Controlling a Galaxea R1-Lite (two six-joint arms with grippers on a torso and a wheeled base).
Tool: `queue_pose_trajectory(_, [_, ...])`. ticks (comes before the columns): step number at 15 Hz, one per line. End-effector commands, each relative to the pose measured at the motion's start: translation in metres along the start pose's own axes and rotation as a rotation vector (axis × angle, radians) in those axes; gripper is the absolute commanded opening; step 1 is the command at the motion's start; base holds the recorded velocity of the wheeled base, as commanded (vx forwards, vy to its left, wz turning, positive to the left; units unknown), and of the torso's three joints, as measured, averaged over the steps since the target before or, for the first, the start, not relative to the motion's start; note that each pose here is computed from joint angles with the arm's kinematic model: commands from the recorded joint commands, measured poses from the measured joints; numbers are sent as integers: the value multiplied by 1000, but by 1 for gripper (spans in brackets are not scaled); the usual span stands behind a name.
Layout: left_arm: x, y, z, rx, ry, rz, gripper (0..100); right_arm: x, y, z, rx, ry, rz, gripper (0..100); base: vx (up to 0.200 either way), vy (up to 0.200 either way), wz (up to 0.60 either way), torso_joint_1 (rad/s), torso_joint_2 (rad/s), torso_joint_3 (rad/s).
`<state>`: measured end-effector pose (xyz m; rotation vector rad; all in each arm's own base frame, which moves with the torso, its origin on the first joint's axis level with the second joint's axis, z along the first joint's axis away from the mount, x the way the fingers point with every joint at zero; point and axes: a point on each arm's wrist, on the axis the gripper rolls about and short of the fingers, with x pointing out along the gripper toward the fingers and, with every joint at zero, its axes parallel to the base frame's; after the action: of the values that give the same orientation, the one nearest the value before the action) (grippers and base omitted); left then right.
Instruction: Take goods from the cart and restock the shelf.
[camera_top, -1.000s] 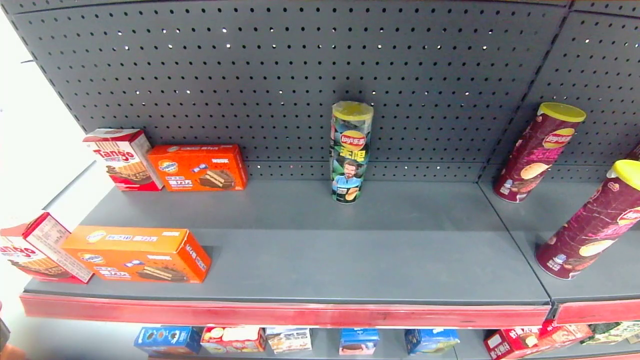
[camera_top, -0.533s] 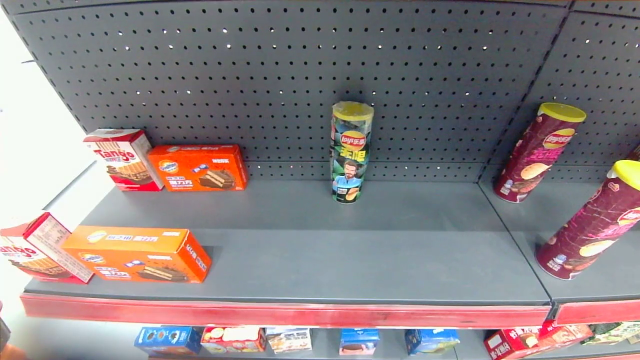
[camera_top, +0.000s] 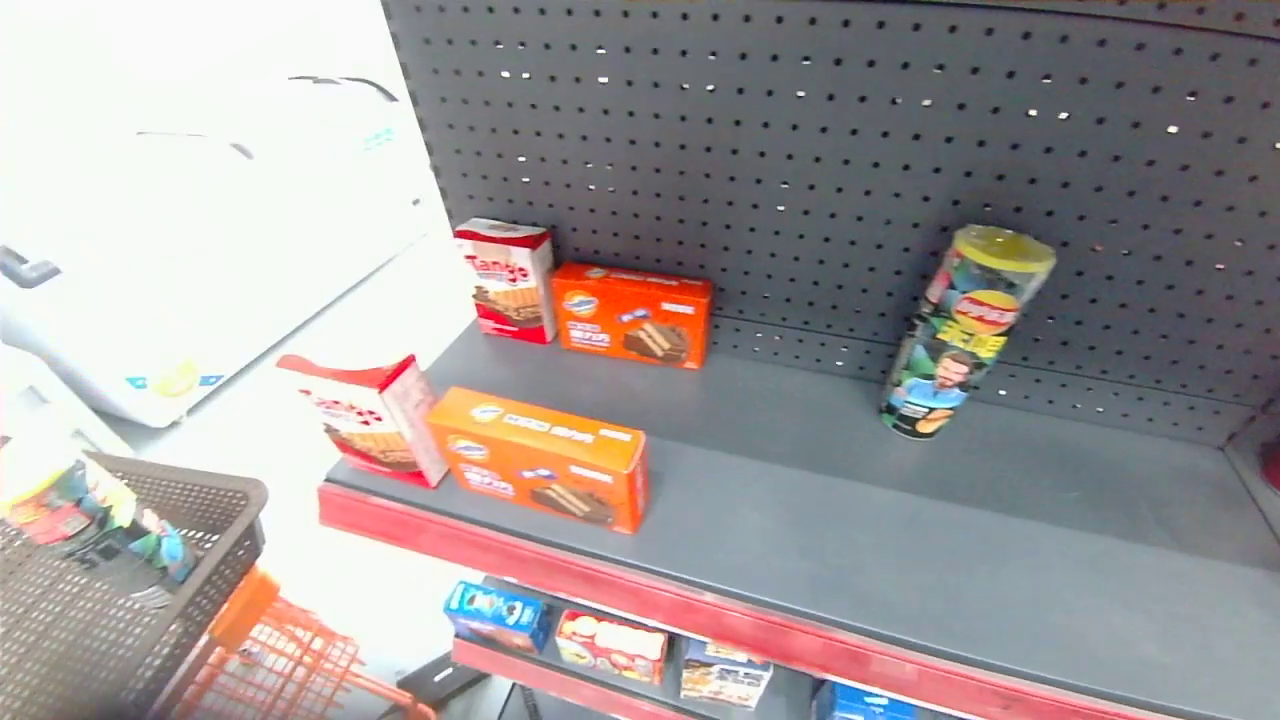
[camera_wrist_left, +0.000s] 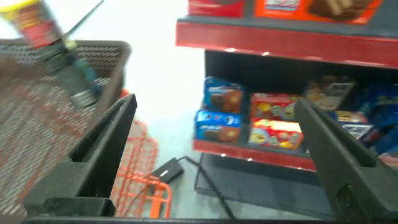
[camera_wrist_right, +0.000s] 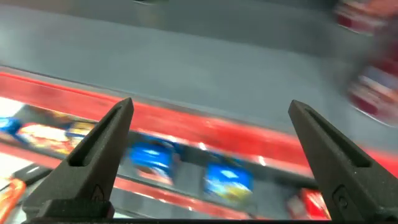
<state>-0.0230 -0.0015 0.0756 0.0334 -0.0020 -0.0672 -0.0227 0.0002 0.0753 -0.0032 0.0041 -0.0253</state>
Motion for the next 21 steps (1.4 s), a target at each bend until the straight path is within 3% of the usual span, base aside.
queue_pose_trajectory(1, [0,0,0,0,1,0,100,0,0,0,-1,2,1,100,0,0,600,2,2,7])
queue_pose_trajectory(17, [0,0,0,2,1,18,100,0,0,0,-1,1,1,100,0,0,37,0,0,0])
queue_pose_trajectory(18, [-3,2,10,17,-30,78,100,0,0,0,-1,1,1,100,0,0,0,0,0,0])
queue_pose_trajectory(19, [-3,3,34,48,-28,109,100,0,0,0,-1,1,1,100,0,0,0,0,0,0])
queue_pose_trajectory(20, [13,6,64,56,78,149,100,0,0,0,-1,1,1,100,0,0,0,0,0,0])
queue_pose_trajectory(21, [14,7,66,56,82,151,100,0,0,0,-1,1,1,100,0,0,0,0,0,0])
